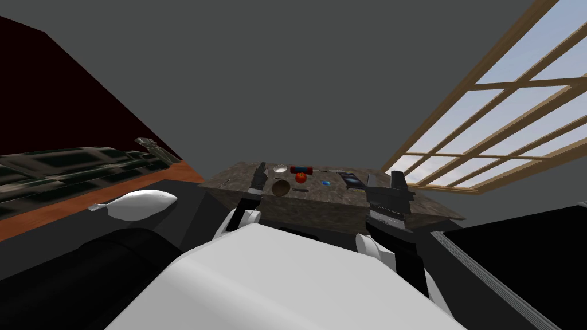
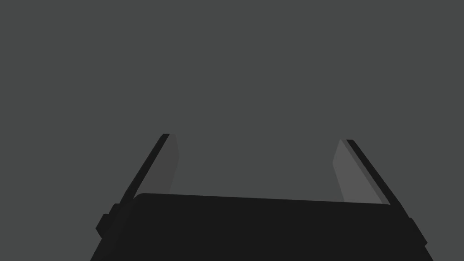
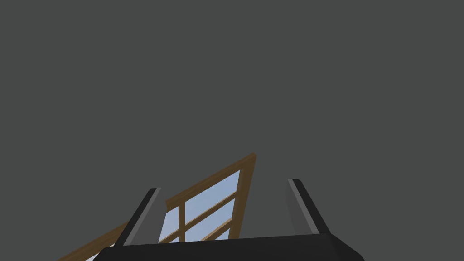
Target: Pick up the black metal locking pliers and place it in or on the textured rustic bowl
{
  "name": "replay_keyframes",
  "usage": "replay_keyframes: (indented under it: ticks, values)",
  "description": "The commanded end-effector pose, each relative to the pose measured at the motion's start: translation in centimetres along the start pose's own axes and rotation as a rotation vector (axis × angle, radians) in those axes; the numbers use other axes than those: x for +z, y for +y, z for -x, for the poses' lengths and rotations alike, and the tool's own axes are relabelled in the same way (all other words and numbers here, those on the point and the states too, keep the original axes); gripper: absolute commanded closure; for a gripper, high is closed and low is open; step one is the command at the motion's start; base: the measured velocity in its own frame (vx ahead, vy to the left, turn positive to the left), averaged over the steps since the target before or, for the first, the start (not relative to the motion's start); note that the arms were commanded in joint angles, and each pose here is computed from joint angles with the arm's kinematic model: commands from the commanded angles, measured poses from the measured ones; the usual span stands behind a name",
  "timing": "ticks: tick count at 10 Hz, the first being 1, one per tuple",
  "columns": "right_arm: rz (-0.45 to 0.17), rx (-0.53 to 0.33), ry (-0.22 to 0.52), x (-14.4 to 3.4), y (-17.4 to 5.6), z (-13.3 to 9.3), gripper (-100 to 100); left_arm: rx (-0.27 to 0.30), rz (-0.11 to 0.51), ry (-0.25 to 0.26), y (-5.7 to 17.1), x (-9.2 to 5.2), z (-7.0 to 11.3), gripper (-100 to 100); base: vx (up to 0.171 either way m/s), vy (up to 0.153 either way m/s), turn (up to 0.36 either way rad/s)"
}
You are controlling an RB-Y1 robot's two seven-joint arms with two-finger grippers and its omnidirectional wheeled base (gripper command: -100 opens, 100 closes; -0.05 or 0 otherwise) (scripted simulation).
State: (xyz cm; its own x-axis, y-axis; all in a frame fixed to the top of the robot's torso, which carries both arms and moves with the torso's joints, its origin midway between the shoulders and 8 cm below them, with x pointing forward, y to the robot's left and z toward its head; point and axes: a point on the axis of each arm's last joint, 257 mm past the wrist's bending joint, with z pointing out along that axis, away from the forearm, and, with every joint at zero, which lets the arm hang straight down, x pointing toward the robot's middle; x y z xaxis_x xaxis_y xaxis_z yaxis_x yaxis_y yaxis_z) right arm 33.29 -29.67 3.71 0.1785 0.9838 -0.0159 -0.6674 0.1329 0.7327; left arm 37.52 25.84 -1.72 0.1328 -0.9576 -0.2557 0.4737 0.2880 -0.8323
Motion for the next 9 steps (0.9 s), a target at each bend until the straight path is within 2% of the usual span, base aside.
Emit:
replay_keyframes:
  ticks: [1, 9]
  values:
    - [0.0, 0.0, 0.0, 0.0, 0.0, 0.0, 0, -0.001, 0.023, 0.012, 0.6, 0.2, -0.1, -100, 0.003, -0.039, -0.001]
    - [0.0, 0.0, 0.0, 0.0, 0.0, 0.0, 0, -0.031, 0.172, 0.083, 4.1, 1.1, -2.6, -100, 0.0, -0.054, -0.005]
